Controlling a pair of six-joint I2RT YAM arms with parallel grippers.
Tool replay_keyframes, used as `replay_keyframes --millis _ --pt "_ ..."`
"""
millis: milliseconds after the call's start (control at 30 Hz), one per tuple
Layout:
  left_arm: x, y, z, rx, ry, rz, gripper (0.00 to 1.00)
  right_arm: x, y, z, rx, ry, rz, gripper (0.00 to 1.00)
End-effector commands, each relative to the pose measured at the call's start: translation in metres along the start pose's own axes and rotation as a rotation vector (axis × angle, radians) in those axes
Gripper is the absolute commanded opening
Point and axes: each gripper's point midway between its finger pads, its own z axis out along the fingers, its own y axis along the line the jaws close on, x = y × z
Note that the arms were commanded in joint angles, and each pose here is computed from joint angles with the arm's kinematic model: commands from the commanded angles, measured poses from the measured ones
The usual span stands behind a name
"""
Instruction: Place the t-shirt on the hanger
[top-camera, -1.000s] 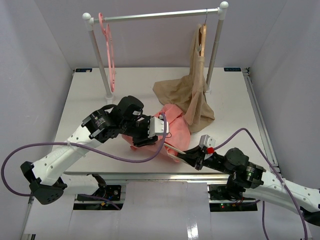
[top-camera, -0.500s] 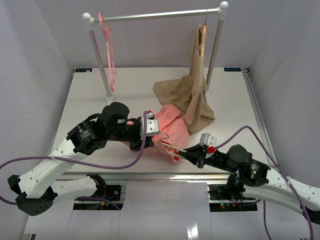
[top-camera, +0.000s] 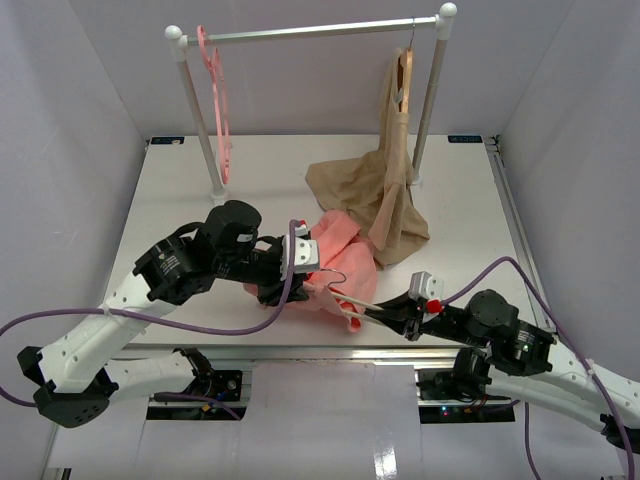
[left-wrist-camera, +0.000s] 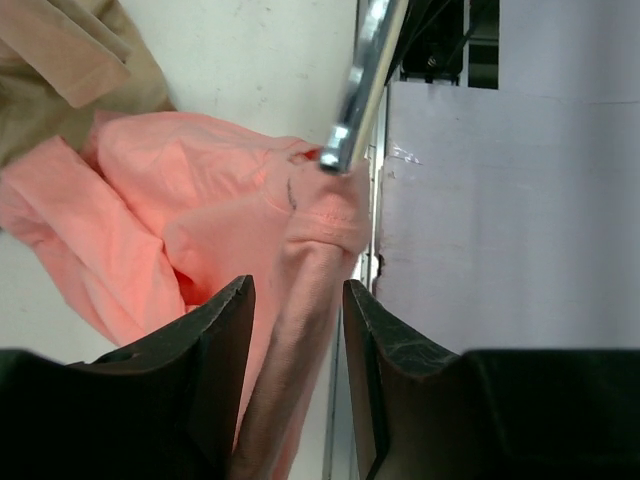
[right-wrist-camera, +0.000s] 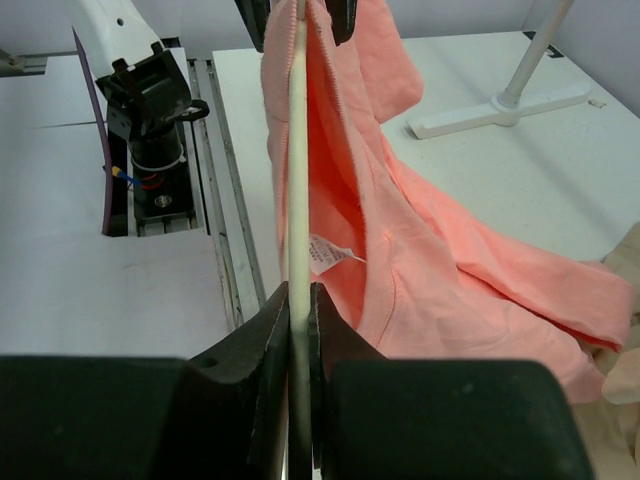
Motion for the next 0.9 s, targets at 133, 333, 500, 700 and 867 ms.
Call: replay_keyframes --millis 133,333,500,700,867 --pt "0.011 -0.036 0.005 0.205 0.037 -0.081 0.00 -0.134 0.000 -0.025 -0.023 -0.346 -0.166 0.08" --pt "-0.005 -0.042 -0.014 0.164 -0.059 -0.062 0.40 -0.136 0.009 -0.030 -0.077 -0.311 -0.226 0.08" --pt "-0.005 -0.041 -0.019 0.139 -0.064 -0.055 0.46 -0.134 0.021 -0.035 -0.139 -0.325 -0.252 0.08" --pt "-0.002 -0.044 -0.013 0.196 -0.017 -0.062 0.07 -0.129 0.027 -0.034 -0.185 -0.300 -0.268 0.08" --pt "0.010 -0.038 -0.003 0.186 0.061 -0.133 0.00 -0.133 0.029 -0.039 -0.193 -0.308 -0.276 0.08"
